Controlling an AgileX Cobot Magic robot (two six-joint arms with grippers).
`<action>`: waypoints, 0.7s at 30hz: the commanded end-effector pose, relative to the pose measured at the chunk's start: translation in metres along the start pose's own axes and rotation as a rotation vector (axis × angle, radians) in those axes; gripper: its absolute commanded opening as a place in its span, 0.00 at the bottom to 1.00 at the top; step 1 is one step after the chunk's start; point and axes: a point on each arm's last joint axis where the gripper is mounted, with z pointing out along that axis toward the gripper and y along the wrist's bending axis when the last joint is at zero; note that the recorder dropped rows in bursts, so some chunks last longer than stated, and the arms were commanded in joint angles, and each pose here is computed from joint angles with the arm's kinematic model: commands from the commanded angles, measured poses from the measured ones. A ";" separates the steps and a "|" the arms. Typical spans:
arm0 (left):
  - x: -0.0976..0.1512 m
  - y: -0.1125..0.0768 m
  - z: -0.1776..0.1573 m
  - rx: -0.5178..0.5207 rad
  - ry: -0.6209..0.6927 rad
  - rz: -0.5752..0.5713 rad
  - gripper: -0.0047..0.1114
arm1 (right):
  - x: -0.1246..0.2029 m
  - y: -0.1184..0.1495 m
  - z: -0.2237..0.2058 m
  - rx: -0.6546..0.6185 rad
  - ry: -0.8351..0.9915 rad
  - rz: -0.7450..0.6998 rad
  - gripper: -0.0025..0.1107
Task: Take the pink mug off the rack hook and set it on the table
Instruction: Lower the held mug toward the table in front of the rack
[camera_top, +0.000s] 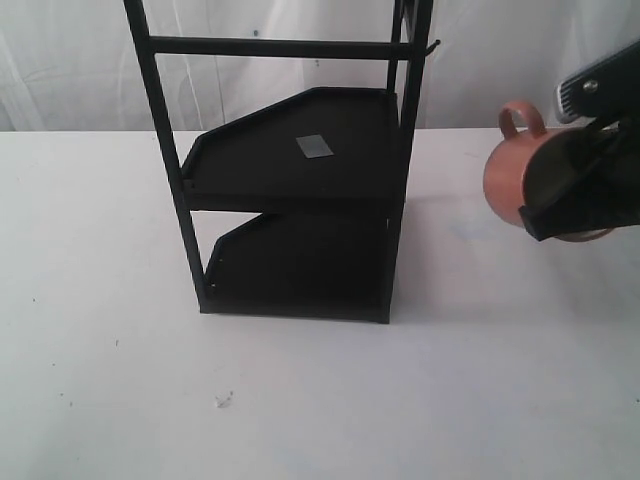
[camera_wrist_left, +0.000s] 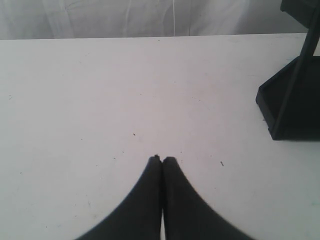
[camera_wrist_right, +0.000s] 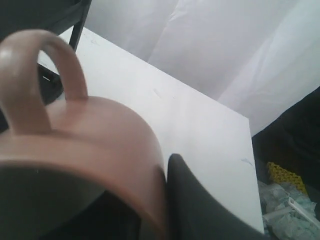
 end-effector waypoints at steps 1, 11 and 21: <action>0.000 0.000 0.000 0.004 -0.006 -0.010 0.04 | 0.007 0.007 -0.006 -0.069 -0.025 0.018 0.02; 0.000 0.000 0.000 0.004 -0.006 -0.010 0.04 | 0.011 0.026 -0.019 -0.276 -0.125 0.018 0.02; 0.000 0.000 0.000 0.004 -0.006 -0.010 0.04 | 0.009 0.033 -0.023 -0.387 -0.067 0.046 0.02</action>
